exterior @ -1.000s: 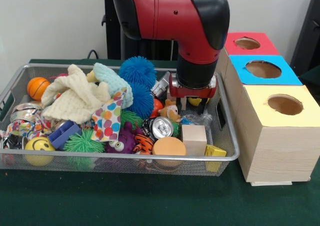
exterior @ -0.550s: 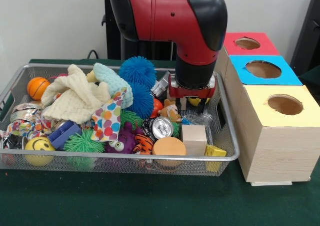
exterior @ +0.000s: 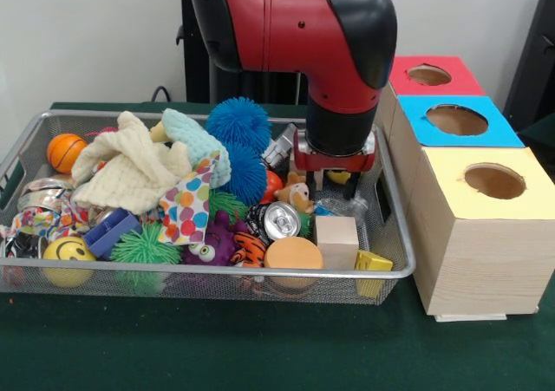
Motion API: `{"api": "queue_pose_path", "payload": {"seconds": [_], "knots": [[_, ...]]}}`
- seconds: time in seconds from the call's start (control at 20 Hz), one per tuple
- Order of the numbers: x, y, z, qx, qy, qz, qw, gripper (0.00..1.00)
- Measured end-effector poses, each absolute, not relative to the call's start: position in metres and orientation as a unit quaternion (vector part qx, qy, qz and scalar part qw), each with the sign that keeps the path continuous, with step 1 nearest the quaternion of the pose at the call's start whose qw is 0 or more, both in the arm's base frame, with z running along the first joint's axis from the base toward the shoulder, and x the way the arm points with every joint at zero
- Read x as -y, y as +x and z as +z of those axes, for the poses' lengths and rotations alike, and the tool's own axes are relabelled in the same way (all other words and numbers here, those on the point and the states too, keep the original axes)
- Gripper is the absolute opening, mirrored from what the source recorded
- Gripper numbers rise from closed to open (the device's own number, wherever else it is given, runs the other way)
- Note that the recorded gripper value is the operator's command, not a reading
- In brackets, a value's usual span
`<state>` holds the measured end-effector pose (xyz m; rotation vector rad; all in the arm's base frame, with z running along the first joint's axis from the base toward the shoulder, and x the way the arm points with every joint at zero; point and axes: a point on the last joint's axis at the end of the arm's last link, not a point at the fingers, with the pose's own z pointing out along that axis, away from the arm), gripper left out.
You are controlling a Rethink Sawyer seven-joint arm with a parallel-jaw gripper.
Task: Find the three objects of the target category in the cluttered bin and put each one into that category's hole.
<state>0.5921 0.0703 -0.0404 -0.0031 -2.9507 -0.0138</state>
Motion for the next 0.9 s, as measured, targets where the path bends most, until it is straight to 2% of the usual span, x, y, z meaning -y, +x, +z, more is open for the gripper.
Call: {"api": "queue_pose_path", "payload": {"seconds": [0.25, 0.5, 0.9], "knots": [[-0.078, 0.598, -0.035, 0.996, 0.007, -0.002, 0.088, 1.0], [-0.082, 0.61, -0.015, 0.997, 0.011, 0.001, 0.08, 1.0], [-0.077, 0.64, 0.01, 0.999, 0.01, 0.007, 0.044, 1.0]]}}
